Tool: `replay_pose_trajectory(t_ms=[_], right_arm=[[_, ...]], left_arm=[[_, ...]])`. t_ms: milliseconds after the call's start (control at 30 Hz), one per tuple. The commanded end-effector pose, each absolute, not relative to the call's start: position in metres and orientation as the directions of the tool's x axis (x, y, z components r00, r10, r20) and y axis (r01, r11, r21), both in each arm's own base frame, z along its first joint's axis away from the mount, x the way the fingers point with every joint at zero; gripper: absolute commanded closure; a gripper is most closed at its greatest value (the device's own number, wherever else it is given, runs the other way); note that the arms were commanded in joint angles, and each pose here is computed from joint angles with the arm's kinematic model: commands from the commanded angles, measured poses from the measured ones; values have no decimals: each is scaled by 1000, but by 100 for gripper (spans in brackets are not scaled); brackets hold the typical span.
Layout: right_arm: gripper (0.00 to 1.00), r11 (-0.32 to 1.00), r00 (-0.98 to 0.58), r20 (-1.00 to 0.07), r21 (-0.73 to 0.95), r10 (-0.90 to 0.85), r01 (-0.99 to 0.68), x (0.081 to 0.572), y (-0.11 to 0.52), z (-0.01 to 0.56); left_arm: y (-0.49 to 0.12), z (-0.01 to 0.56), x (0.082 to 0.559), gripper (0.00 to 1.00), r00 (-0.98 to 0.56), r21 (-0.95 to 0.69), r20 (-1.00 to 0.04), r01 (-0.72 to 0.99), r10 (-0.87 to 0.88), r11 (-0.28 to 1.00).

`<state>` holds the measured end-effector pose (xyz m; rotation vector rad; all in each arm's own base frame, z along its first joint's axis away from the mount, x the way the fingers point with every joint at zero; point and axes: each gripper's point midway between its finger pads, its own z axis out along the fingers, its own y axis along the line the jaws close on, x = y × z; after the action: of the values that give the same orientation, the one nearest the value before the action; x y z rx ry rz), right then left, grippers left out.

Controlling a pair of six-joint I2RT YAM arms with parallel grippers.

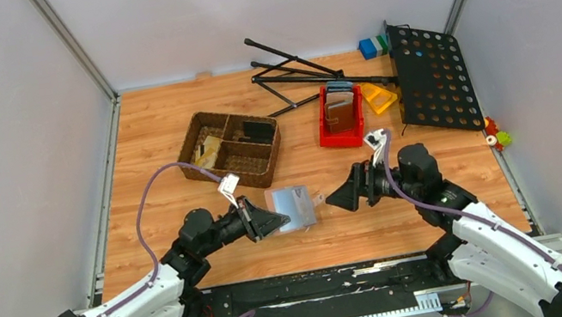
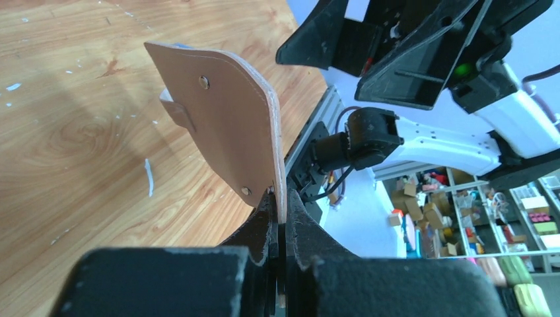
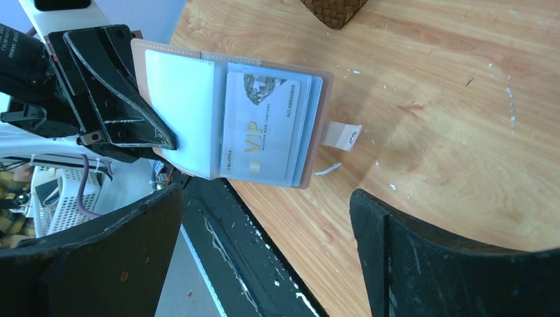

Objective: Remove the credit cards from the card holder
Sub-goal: Remove the credit card from the card holder.

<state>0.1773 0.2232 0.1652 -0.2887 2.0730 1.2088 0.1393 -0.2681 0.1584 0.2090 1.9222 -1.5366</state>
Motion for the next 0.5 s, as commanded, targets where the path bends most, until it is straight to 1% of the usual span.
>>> replay_pose_trajectory(t_ms=[0,133,233,467], right_arm=[[3,473,-724,-660,713,201,-518,173,229,179],[3,442,-739,-638,739,216,-509,169,231,177],[3,435,-750,-620,755,231,-491,168,231,175],[3,409,-783,-561,802,267,-435,164,232,166]], left_arm=[[-274,202,141,100,-728,-806,-587,565,-354,173],[-273,209,141,100,-730,-815,-569,561,-378,143],[-273,210,143,100,-748,-840,-530,528,-399,125],[-273,221,146,100,-762,-857,-483,512,-431,55]])
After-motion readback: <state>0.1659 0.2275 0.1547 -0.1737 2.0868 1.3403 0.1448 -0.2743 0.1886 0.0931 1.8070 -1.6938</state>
